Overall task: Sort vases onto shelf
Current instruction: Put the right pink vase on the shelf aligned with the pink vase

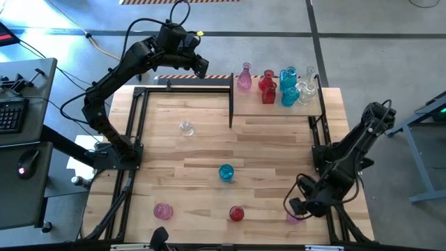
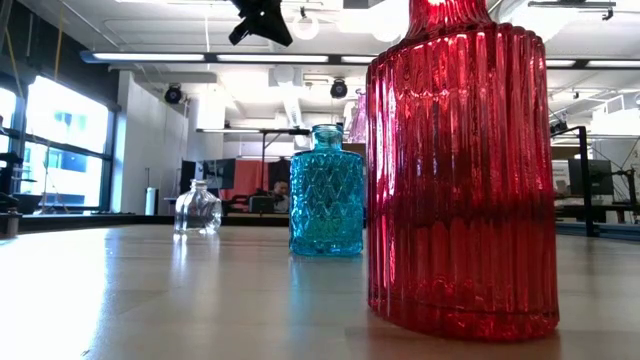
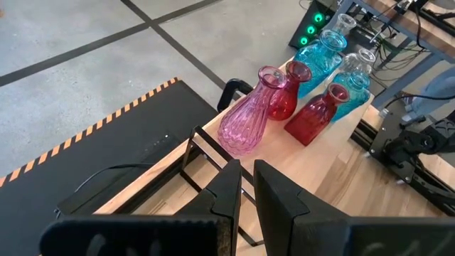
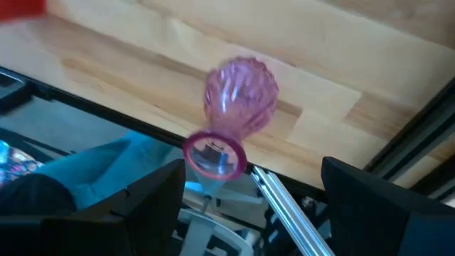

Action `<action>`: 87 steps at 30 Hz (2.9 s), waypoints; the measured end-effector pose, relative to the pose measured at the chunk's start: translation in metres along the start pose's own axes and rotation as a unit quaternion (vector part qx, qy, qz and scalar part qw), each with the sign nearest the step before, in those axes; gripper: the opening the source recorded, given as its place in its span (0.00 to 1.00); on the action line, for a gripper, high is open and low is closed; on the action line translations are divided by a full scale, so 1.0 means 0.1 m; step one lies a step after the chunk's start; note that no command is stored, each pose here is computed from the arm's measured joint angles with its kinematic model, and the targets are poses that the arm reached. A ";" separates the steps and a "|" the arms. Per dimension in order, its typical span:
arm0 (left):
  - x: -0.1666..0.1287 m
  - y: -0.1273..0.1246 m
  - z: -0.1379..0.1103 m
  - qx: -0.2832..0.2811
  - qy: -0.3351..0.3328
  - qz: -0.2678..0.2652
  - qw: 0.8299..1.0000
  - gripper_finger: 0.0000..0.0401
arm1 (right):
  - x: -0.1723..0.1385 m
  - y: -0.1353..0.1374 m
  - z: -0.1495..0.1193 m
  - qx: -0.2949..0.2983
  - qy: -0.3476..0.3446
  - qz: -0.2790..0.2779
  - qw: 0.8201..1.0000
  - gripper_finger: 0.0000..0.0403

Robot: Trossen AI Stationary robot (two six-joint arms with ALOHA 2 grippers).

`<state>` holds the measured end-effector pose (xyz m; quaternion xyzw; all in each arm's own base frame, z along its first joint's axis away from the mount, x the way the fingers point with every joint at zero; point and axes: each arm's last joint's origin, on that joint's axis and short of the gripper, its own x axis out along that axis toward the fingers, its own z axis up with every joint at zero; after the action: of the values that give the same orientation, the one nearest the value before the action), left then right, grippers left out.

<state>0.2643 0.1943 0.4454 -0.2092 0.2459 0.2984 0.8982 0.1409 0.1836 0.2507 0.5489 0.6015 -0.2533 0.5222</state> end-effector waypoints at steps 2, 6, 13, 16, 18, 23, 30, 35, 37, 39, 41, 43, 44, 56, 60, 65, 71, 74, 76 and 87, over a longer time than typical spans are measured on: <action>0.00 0.00 0.00 0.000 0.000 0.000 1.000 0.08 | 0.04 0.01 -0.02 -0.005 0.008 -0.004 1.000 0.77; 0.00 0.00 0.00 0.000 0.000 0.000 1.000 0.08 | 0.11 0.00 -0.07 -0.003 0.010 -0.019 1.000 0.77; 0.00 0.00 0.00 0.000 0.000 0.000 1.000 0.08 | 0.21 0.00 -0.09 0.014 0.000 -0.036 0.999 0.77; 0.00 0.00 0.00 0.000 0.000 0.000 1.000 0.08 | 0.24 0.00 -0.09 0.017 -0.004 -0.041 0.999 0.75; 0.00 0.00 0.00 0.000 0.000 0.000 1.000 0.08 | 0.27 0.01 -0.09 0.018 -0.007 -0.045 0.999 0.72; 0.00 0.00 0.00 0.000 0.000 0.000 1.000 0.08 | 0.30 0.02 -0.08 0.042 -0.014 -0.046 0.998 0.65; 0.00 0.00 0.00 0.000 0.000 0.000 1.000 0.08 | 0.31 0.07 -0.09 0.057 -0.030 -0.008 0.998 0.58; 0.00 0.00 0.00 0.009 0.000 0.000 1.000 0.08 | 0.31 0.06 -0.09 0.059 -0.029 -0.008 0.998 0.51; 0.00 0.00 0.00 0.018 0.000 0.000 1.000 0.08 | 0.31 0.06 -0.09 0.059 -0.030 -0.008 0.998 0.47; 0.00 0.00 0.00 0.022 0.000 0.000 1.000 0.08 | 0.31 0.06 -0.09 0.059 -0.030 -0.008 0.998 0.43; 0.00 0.00 0.00 0.022 0.000 0.000 1.000 0.08 | 0.31 0.06 -0.09 0.059 -0.030 -0.008 0.998 0.39; 0.00 0.00 0.00 0.025 0.000 0.000 1.000 0.08 | 0.31 0.06 -0.09 0.059 -0.030 -0.009 0.998 0.35; 0.00 0.00 0.00 0.026 0.000 0.000 1.000 0.08 | 0.31 0.06 -0.09 0.059 -0.030 -0.008 0.998 0.34; 0.00 0.00 0.00 0.022 -0.001 0.000 1.000 0.08 | 0.31 0.06 -0.09 0.057 -0.030 -0.009 0.998 0.10; 0.00 0.00 0.00 0.022 -0.001 0.000 1.000 0.08 | 0.30 0.06 -0.09 0.054 -0.029 -0.008 0.998 0.02; 0.00 0.00 0.00 0.022 -0.001 0.004 1.000 0.08 | 0.30 0.06 -0.09 0.054 -0.030 -0.008 0.998 0.02; 0.00 0.00 0.00 0.022 -0.001 0.003 1.000 0.08 | 0.30 0.07 -0.09 0.052 -0.030 -0.006 0.998 0.01; 0.00 0.00 0.00 0.026 -0.001 0.003 1.000 0.08 | 0.30 0.09 -0.08 0.054 -0.027 0.001 0.998 0.00; 0.00 0.00 0.00 0.026 -0.001 0.003 1.000 0.08 | 0.29 0.10 -0.08 0.056 -0.026 0.004 0.998 0.00; 0.00 0.00 0.00 0.025 -0.001 0.001 1.000 0.08 | -0.02 0.24 -0.07 0.047 -0.051 -0.015 0.997 0.00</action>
<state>0.2645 0.1944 0.4452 -0.1859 0.2531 0.2935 0.9029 0.1605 0.1957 0.2617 0.5499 0.5697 -0.3167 0.5223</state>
